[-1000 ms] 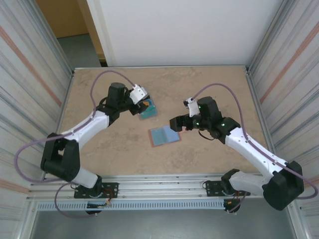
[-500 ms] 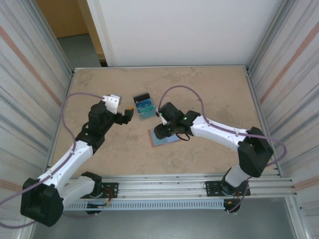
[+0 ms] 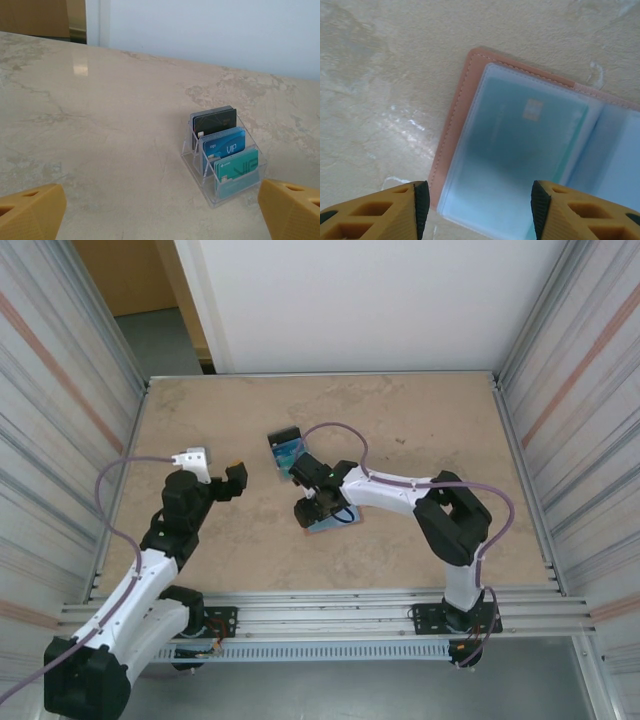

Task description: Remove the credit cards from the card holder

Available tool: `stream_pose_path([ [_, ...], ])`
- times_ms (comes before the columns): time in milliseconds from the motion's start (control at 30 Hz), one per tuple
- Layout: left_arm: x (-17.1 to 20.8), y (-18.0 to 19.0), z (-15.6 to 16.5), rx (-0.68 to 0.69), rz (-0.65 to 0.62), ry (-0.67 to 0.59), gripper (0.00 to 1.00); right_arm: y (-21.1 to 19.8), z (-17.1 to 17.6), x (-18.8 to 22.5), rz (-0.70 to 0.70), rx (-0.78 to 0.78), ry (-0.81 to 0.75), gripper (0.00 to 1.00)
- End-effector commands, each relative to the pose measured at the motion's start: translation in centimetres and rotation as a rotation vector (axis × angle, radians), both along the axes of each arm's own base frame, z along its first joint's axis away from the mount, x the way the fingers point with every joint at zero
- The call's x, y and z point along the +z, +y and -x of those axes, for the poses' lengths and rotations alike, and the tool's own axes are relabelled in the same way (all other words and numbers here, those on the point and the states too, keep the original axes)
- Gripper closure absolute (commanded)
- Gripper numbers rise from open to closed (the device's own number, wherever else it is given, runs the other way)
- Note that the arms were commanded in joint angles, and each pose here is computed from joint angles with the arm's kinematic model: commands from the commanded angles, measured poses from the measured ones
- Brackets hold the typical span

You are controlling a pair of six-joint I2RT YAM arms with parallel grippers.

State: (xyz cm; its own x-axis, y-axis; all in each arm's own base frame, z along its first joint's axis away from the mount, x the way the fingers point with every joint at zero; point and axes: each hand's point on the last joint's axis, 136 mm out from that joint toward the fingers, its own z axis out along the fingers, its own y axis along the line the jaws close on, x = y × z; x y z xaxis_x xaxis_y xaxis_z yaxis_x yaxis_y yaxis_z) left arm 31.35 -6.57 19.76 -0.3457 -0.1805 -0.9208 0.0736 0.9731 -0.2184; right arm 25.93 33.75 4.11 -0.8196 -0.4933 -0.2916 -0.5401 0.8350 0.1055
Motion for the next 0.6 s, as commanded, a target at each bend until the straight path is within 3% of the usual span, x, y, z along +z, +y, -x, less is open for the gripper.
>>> stream_pose_path([
  [0,-0.1,0.1,0.0,0.012,0.033,0.016,0.01,-0.1,0.1,-0.6,0.038,-0.011,0.012,0.41],
  [267,-0.5,-0.1,-0.2,0.006,0.040,0.043,0.01,0.0,0.3,-1.1,0.052,0.001,0.017,0.34],
  [567,-1.0,-0.1,-0.2,0.010,0.043,0.063,0.01,-0.7,0.4,-2.3,0.102,-0.007,0.023,0.37],
])
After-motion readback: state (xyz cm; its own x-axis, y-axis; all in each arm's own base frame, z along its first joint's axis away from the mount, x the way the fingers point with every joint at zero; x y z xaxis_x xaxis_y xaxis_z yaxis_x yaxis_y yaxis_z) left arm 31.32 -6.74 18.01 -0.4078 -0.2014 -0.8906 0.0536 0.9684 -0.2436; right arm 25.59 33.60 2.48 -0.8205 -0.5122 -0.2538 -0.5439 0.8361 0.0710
